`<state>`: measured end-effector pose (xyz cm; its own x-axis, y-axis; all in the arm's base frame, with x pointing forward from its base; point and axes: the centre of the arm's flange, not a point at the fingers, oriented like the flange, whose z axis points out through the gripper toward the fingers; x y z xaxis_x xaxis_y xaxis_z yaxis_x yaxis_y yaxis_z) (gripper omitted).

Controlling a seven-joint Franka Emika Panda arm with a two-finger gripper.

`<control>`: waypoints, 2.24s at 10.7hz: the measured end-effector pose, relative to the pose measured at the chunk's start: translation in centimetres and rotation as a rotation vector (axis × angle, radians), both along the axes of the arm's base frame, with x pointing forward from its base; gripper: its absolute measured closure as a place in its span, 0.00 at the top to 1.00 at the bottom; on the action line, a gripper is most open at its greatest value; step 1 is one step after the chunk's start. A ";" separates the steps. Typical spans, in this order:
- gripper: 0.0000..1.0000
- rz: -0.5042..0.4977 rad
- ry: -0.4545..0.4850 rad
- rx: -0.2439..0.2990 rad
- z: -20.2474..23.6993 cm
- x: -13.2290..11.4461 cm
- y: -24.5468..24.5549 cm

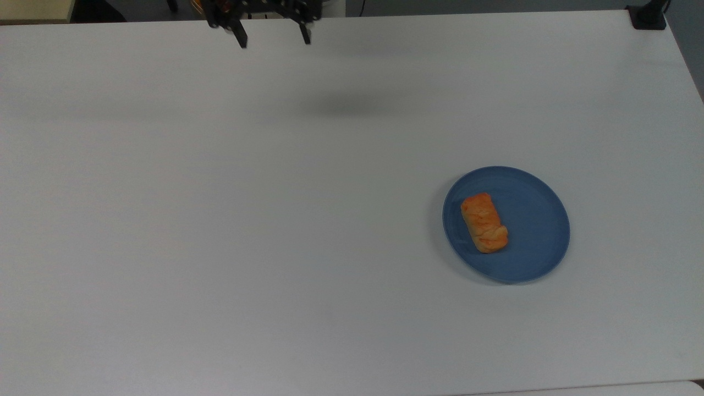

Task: Put the bread on the table
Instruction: 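Move the gripper from above the table toward the blue plate, then lower the open gripper over the orange bread and close on it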

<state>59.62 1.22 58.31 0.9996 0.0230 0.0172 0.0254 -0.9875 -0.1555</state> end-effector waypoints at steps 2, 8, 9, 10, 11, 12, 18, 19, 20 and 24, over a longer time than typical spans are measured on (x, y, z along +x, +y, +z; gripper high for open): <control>1.00 0.013 -0.068 0.012 -0.9 2.8 3.9; 1.00 -0.057 -0.204 0.041 -6.2 8.1 18.8; 1.00 -0.058 -0.210 0.044 -7.6 8.7 21.0; 1.00 -0.051 -0.225 0.049 -9.4 9.2 23.2; 1.00 -0.051 -0.236 0.043 -11.9 9.5 25.4; 1.00 -0.040 -0.246 0.016 -14.2 9.8 27.2; 1.00 0.038 -0.263 -0.052 -22.3 9.2 33.7; 1.00 0.047 -0.271 -0.055 -22.6 9.1 34.1; 1.00 0.056 -0.278 -0.059 -22.9 9.1 34.5; 0.97 0.073 -0.278 -0.098 -25.6 9.0 35.2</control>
<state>68.57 36.40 32.73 0.9525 0.1095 0.2843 0.1249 -0.9915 -0.0363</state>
